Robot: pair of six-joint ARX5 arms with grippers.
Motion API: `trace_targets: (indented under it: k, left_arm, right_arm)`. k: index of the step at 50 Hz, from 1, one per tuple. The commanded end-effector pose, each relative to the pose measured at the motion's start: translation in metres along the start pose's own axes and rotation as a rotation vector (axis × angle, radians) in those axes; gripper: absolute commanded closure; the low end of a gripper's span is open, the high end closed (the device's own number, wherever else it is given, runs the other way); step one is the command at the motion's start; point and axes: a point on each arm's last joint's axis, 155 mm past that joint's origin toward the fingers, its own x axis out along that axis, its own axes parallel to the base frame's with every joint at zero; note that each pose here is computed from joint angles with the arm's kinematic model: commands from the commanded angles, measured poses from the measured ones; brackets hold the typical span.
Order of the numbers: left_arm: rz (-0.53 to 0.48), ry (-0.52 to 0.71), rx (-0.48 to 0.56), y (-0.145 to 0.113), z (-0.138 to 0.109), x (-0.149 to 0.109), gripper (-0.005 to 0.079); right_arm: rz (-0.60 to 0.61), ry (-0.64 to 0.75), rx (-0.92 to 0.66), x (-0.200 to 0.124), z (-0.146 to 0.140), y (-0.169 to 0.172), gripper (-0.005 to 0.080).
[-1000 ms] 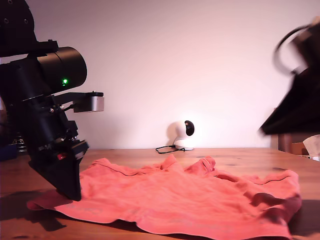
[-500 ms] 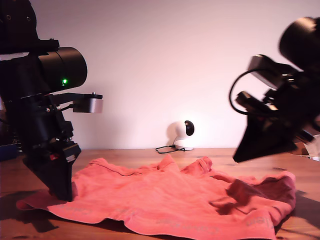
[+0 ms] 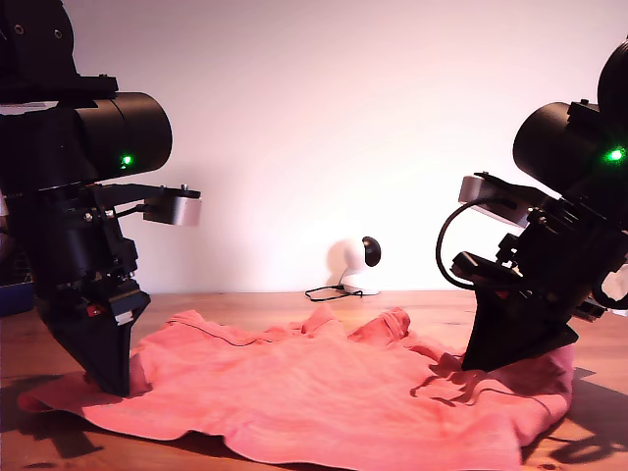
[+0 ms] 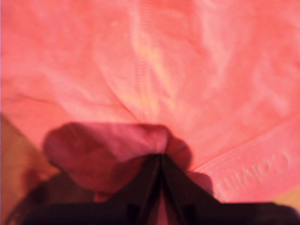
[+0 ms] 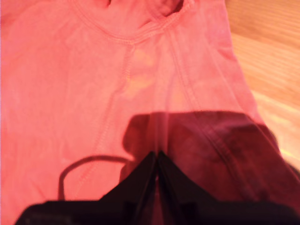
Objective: Fold the underwear in front of you. After folding it, place it to the right side.
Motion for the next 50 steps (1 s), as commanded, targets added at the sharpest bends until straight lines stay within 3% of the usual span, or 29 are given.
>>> trace_targets:
  k: [1, 21, 37, 50]
  left_arm:
    - [-0.003, 0.076, -0.002, 0.001, -0.029, 0.020, 0.0762]
    - [0.084, -0.121, 0.122, 0.023, 0.022, 0.021, 0.0761]
    - [0.053, -0.051, 0.180, 0.015, 0.004, 0.060, 0.0761]
    - [0.109, -0.148, 0.200, 0.027, 0.033, 0.058, 0.0761]
  right_arm:
    - [0.025, 0.031, -0.008, 0.004, -0.008, 0.011, 0.0762]
    - [0.097, 0.113, -0.031, 0.014, -0.026, 0.056, 0.0762]
    - [0.135, 0.171, -0.071, 0.017, -0.042, 0.084, 0.0762]
    - [0.177, 0.200, -0.091, 0.017, -0.050, 0.102, 0.0762]
